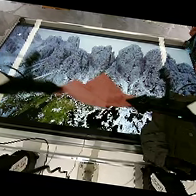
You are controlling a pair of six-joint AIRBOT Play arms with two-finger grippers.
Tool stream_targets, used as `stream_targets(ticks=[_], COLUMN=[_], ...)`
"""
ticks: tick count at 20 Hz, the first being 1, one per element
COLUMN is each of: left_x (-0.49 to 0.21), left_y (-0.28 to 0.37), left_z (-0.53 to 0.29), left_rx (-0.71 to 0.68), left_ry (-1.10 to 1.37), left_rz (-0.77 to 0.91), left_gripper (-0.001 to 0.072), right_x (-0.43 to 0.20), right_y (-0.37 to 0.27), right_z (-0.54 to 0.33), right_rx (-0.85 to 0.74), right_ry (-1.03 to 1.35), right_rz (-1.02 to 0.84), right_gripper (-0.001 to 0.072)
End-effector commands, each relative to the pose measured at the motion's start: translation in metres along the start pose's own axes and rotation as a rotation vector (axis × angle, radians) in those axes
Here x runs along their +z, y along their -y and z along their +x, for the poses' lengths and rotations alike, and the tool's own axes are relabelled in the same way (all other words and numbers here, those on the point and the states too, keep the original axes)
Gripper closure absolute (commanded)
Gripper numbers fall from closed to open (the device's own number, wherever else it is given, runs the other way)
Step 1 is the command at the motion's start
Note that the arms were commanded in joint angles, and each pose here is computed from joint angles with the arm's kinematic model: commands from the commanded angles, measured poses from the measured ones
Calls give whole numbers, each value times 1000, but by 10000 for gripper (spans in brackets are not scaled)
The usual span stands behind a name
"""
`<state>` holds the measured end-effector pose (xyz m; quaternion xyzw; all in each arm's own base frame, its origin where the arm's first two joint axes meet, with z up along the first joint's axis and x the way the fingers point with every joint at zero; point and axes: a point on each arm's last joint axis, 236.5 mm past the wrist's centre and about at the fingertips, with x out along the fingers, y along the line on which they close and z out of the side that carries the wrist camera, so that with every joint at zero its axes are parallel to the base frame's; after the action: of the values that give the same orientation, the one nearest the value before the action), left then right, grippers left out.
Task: Fold the clothes and pants, and hang the long-sleeved shirts on hangers.
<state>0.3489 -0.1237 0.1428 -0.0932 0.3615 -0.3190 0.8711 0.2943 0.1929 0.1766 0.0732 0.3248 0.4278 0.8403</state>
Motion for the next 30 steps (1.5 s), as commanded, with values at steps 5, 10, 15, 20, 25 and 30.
stream_targets(ticks=[5,10,15,20,25,30], left_x=[100,79,54,-2,-55,-118], left_y=[141,159,62,-72,-88,-49], left_z=[-186,-217,-134,-8,71,67], left_rx=[101,158,174,239,96,-25], left_ry=[524,578,407,184,-32,-332], left_rz=[392,298,14,-284,-457,-407], left_gripper=[702,703,703,702,702,702], right_x=[99,69,38,17,-24,-109], right_y=[-155,-164,-79,46,125,147], right_z=[-125,-107,-5,95,137,106], right_rx=[152,247,124,-136,-297,-387], right_ry=[399,268,210,242,200,-185], right_rz=[7,249,493,676,773,690], right_gripper=[692,693,692,692,692,692])
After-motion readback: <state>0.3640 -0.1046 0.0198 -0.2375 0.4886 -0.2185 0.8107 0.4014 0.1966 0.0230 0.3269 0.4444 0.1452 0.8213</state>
